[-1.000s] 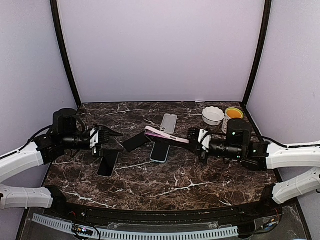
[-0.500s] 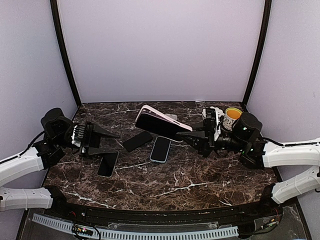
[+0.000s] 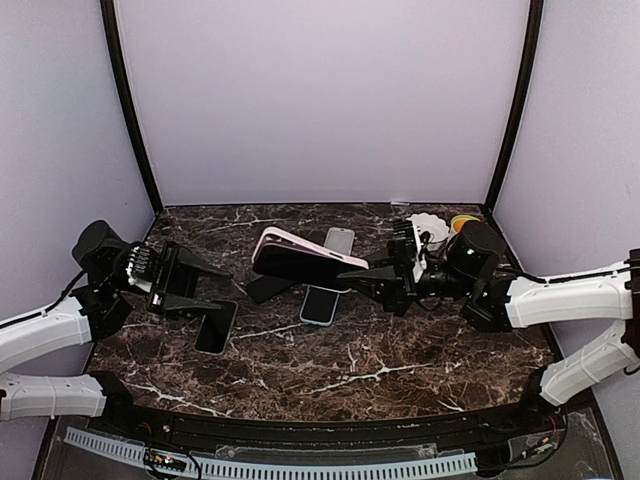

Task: Take the phone out of the phone case
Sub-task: Pass from the right arm to the left

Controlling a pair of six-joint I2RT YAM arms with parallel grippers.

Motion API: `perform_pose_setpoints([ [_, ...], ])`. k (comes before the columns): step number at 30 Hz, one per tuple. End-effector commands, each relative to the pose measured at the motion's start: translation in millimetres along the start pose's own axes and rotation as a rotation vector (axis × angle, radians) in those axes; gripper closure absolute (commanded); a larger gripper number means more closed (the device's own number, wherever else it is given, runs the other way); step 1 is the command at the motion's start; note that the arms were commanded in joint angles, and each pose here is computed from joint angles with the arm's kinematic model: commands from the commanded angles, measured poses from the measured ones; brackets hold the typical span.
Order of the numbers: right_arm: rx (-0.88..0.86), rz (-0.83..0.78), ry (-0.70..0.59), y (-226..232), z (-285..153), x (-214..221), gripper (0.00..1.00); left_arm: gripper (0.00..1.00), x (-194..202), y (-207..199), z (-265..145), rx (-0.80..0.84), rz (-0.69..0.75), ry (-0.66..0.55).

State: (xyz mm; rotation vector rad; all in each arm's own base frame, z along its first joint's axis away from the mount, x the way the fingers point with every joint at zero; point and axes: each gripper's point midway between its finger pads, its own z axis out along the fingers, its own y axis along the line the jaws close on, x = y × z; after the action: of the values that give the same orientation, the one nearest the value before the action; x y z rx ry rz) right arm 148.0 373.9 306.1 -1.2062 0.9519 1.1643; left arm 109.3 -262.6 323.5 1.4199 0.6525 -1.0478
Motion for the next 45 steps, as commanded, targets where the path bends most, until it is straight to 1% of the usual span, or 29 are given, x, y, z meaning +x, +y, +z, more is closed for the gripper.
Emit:
perform_pose_setpoints([
  [1, -0.044, -0.128, -0.103, 5, 8, -40, 1.0, 0.55, -5, 1, 0, -0.004, -0.004, -0.025],
  [4, -0.101, -0.129, -0.092, 13, 10, -39, 1.0, 0.55, 3, 19, -1, -0.111, -0.004, 0.02],
  [5, -0.139, -0.131, -0.086, 18, 11, -40, 1.0, 0.55, 3, 22, -1, -0.124, 0.001, 0.03],
  [7, -0.196, -0.129, -0.068, 26, 11, -38, 1.0, 0.55, 10, 22, -1, -0.125, -0.009, 0.057],
  [10, -0.246, -0.121, -0.045, 32, 12, -35, 1.0, 0.56, 11, 18, 0, -0.088, -0.027, 0.05],
  [20, -0.245, -0.151, 0.018, 35, 23, -19, 1.0, 0.56, 10, 6, 6, 0.001, -0.088, 0.015],
  [27, -0.223, -0.167, 0.03, 32, 26, -16, 1.0, 0.55, 12, -2, 7, 0.039, -0.097, 0.016],
  [35, -0.217, -0.177, 0.023, 32, 27, -20, 1.0, 0.55, 18, -2, 9, 0.038, -0.104, 0.039],
  [45, -0.343, -0.133, -0.001, 56, 25, -25, 1.0, 0.64, 31, 8, 10, -0.022, -0.094, 0.092],
])
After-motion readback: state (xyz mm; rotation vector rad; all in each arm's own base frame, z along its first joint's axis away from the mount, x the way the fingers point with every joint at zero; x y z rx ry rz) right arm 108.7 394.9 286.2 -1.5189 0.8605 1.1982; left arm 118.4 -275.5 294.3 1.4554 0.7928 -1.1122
